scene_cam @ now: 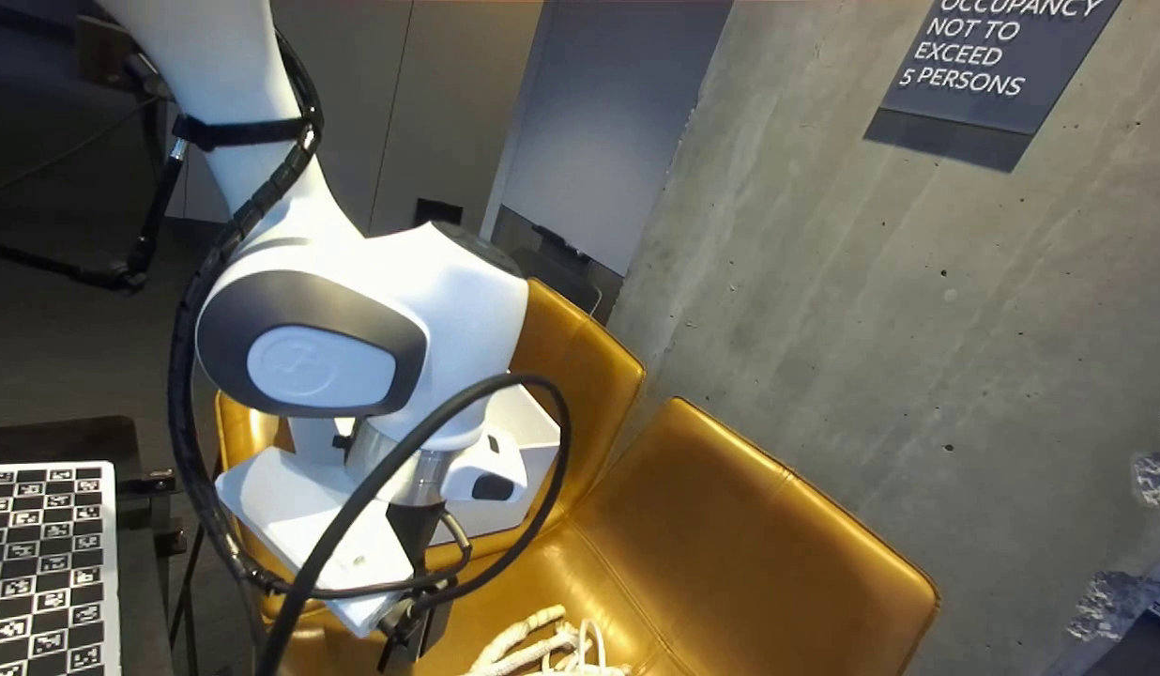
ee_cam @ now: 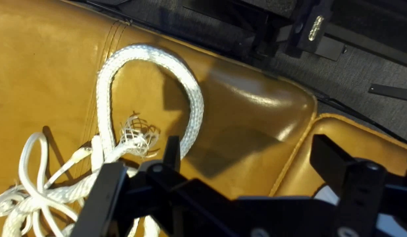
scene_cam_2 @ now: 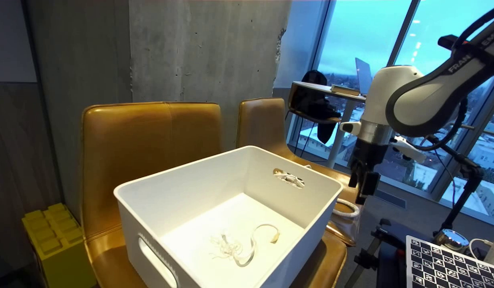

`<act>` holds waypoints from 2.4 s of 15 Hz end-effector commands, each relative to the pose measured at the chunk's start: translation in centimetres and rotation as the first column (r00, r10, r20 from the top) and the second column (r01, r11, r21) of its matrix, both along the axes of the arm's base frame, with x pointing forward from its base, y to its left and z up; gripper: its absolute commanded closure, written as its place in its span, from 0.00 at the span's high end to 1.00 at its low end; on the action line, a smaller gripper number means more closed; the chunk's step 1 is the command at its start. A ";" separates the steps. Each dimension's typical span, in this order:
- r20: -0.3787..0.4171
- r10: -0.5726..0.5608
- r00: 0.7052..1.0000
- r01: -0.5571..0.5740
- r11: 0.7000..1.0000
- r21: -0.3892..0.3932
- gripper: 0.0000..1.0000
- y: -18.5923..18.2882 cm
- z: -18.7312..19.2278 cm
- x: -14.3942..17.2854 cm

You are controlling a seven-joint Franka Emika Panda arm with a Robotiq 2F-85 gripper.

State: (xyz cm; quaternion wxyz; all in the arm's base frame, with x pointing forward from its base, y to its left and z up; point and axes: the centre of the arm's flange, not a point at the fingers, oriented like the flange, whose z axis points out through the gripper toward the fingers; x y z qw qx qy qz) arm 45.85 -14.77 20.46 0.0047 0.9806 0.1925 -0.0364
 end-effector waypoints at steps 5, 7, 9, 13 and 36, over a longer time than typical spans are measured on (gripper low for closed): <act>-0.039 -0.022 0.999 0.022 1.000 0.001 1.00 -2.2 -8.3 -1.0; -0.050 -0.029 0.998 0.029 1.000 -0.003 1.00 -3.0 -9.9 -1.0; -0.060 -0.034 0.998 0.033 0.999 -0.008 0.98 -3.9 -11.2 -0.6; -0.081 -0.029 0.996 0.027 1.000 -0.016 0.62 -5.0 -12.8 -0.8; 0.187 0.002 0.982 0.015 0.996 -0.088 0.00 -0.4 20.9 13.2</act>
